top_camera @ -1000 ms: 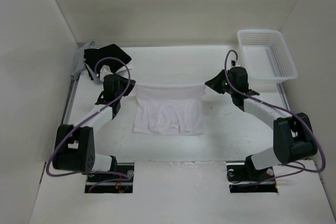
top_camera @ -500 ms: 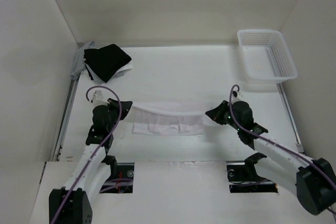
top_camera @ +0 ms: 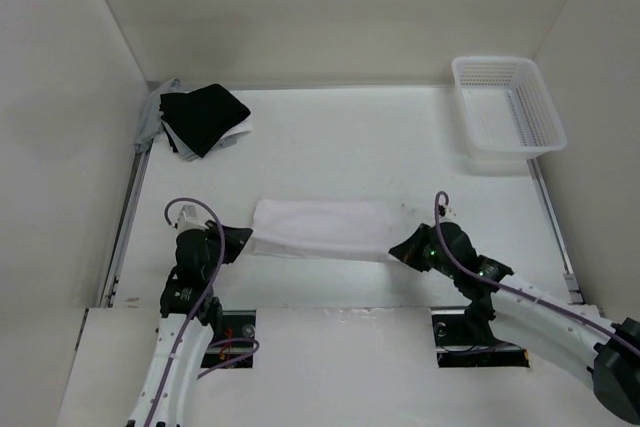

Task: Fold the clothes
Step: Fold the tank top

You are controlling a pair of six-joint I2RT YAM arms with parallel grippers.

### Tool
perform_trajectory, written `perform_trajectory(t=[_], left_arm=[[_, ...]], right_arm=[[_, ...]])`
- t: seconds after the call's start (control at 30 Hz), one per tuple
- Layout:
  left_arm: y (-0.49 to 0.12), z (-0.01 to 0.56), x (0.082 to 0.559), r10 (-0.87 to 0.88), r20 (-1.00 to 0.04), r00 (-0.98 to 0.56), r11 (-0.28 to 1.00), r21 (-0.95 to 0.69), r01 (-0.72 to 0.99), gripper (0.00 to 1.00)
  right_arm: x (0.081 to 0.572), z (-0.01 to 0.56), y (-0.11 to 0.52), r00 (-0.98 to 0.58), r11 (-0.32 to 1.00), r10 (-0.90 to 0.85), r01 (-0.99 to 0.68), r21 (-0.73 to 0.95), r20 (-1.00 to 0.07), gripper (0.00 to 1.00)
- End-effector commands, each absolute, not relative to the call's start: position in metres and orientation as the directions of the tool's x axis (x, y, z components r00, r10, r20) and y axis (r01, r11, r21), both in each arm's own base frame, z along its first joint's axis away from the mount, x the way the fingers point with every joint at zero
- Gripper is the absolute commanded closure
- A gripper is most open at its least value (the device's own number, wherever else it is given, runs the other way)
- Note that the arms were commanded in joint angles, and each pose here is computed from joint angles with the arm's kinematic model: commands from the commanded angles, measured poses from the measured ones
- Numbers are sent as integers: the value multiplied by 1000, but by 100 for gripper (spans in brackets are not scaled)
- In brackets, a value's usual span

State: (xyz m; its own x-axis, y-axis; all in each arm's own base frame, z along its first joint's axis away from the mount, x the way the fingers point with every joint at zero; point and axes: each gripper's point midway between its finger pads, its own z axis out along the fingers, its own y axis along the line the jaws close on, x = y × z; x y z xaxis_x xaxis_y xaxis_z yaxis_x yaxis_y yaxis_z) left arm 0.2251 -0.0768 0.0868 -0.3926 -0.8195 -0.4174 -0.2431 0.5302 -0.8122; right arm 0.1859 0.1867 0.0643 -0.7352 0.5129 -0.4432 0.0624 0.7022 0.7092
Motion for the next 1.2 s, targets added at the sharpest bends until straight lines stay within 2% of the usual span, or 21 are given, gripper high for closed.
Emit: perform_trajectory(t=[0.0,0.1,0.17,0.3,0.4,0.43,0.5,0.6,0.77,0.93,1.03,1.13,1.17], left_arm=[[-73,67,214,-838,-367,-404,510,-790,-340,96],[-68,69,213,-840,-378,-388,515,-780,-355,95],[-66,76,216,-838,-399,-371,523,-781,-342,90],[-59,96,222,-815,-469,-339,567,-766,-303,71],[-52,117,228,-795,-532,-290,602,-751,-272,70],[-52,126,233,-786,-556,-271,615,-749,-248,72],[-62,138,240,-774,-570,-276,625,-757,-188,73],[-99,141,249,-749,-549,-370,624,-773,-116,74],[-172,146,249,-688,-552,-470,621,-784,12,75],[-231,141,232,-611,-576,-544,637,-765,94,75],[-246,130,229,-582,-580,-570,647,-755,107,75],[-248,127,228,-586,-573,-573,638,-762,110,75],[-248,126,228,-585,-573,-574,639,-761,109,75]], right_arm=[[180,49,184,-730,711,550,155,686,-405,100],[178,41,177,-718,728,564,198,656,-409,99],[180,44,174,-700,726,578,205,657,-420,97],[183,58,177,-690,719,570,156,677,-446,71],[195,77,178,-674,743,529,73,666,-516,54],[201,81,178,-665,746,521,51,664,-535,51],[210,84,182,-662,745,512,25,667,-548,49],[226,76,185,-682,743,503,27,669,-531,48],[234,66,202,-721,702,494,1,712,-486,50],[235,50,202,-738,695,513,57,717,-439,60],[239,46,204,-739,675,528,67,735,-419,72],[248,44,195,-711,658,571,98,747,-410,93],[251,46,190,-692,654,589,106,749,-417,97]])
